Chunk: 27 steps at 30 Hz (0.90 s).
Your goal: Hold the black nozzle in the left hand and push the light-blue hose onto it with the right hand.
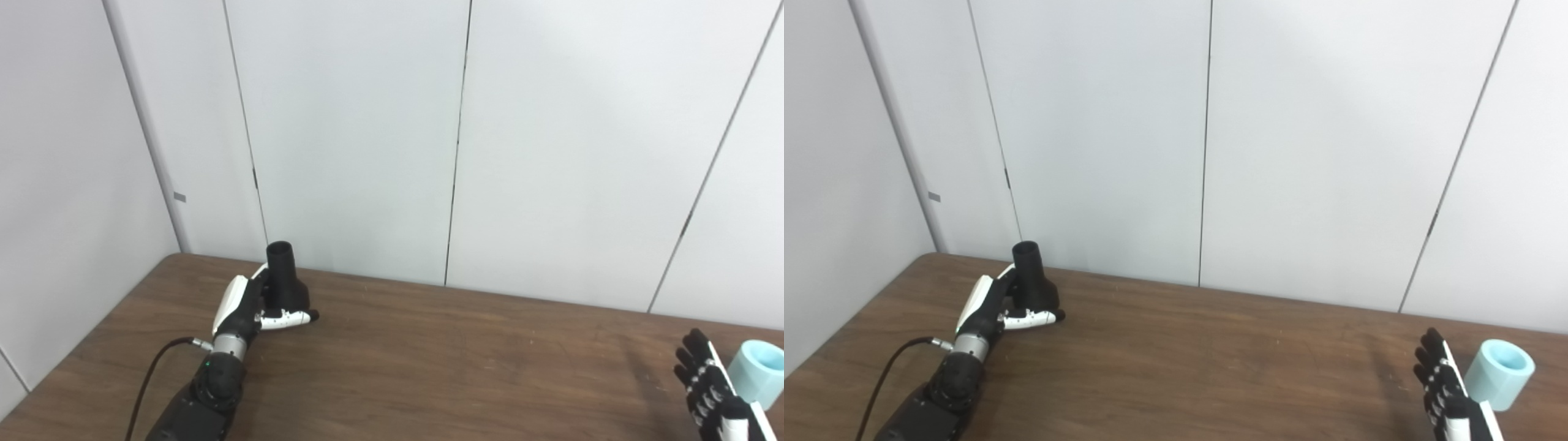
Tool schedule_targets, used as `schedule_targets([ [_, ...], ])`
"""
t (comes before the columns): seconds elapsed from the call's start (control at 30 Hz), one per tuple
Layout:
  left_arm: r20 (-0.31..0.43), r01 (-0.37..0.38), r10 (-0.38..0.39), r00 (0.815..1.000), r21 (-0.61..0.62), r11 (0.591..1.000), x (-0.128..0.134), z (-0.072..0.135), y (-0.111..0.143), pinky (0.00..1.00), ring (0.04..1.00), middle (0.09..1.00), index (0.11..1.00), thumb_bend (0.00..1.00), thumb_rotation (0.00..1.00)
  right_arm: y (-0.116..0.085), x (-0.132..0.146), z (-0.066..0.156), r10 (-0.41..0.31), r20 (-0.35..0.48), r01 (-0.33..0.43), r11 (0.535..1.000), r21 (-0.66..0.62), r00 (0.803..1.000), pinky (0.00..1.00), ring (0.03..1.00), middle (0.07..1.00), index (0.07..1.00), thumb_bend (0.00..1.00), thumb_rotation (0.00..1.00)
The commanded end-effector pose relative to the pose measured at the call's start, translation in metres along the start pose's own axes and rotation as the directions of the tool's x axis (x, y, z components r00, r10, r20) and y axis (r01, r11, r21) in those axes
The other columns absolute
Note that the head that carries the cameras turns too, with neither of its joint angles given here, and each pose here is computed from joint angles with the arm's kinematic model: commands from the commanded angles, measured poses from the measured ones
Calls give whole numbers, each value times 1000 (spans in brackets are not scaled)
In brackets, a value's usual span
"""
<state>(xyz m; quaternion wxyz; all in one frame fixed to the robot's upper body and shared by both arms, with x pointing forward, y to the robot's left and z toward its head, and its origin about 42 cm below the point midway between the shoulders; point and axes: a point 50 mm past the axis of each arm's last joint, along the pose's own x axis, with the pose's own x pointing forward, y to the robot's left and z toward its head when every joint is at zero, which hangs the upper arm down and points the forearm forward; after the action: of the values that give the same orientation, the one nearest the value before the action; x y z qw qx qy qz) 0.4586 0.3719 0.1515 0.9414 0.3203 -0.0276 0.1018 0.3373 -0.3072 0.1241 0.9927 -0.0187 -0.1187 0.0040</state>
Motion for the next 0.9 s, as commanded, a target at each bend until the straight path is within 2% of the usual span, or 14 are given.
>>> schedule_targets([
  [0.0, 75, -27, 27, 997, 2, 1000, 19, 25, 7, 749, 826, 824, 817, 968, 207, 8, -68, -55, -34, -223, 45, 998, 46, 974, 986, 1000, 1000, 999, 760, 990],
  [0.2, 42, -82, 83, 996, -8, 997, 17, 20, 4, 667, 717, 727, 689, 830, 258, 8, -68, -54, -32, -224, 43, 998, 45, 974, 987, 1000, 1000, 999, 759, 992],
  [0.37, 16, -97, 98, 995, -45, 994, 19, 20, -1, 559, 612, 646, 642, 736, 293, 8, -69, -54, -31, -225, 42, 998, 44, 974, 988, 1000, 1000, 1000, 758, 993],
  [0.5, 12, -93, 94, 995, -71, 993, 21, 21, -9, 532, 597, 605, 613, 664, 301, 9, -69, -53, -29, -226, 40, 998, 43, 974, 988, 1000, 1000, 1000, 757, 993],
  [0.6, 19, -85, 87, 996, -78, 993, 20, 20, -11, 503, 556, 576, 580, 626, 306, 9, -69, -53, -28, -226, 39, 998, 42, 974, 987, 1000, 1000, 1000, 755, 992],
  [0.87, 10, -67, 69, 998, -114, 991, 11, 13, -16, 406, 478, 547, 564, 621, 294, 10, -69, -54, -24, -226, 35, 998, 43, 974, 988, 1000, 1000, 998, 756, 993],
])
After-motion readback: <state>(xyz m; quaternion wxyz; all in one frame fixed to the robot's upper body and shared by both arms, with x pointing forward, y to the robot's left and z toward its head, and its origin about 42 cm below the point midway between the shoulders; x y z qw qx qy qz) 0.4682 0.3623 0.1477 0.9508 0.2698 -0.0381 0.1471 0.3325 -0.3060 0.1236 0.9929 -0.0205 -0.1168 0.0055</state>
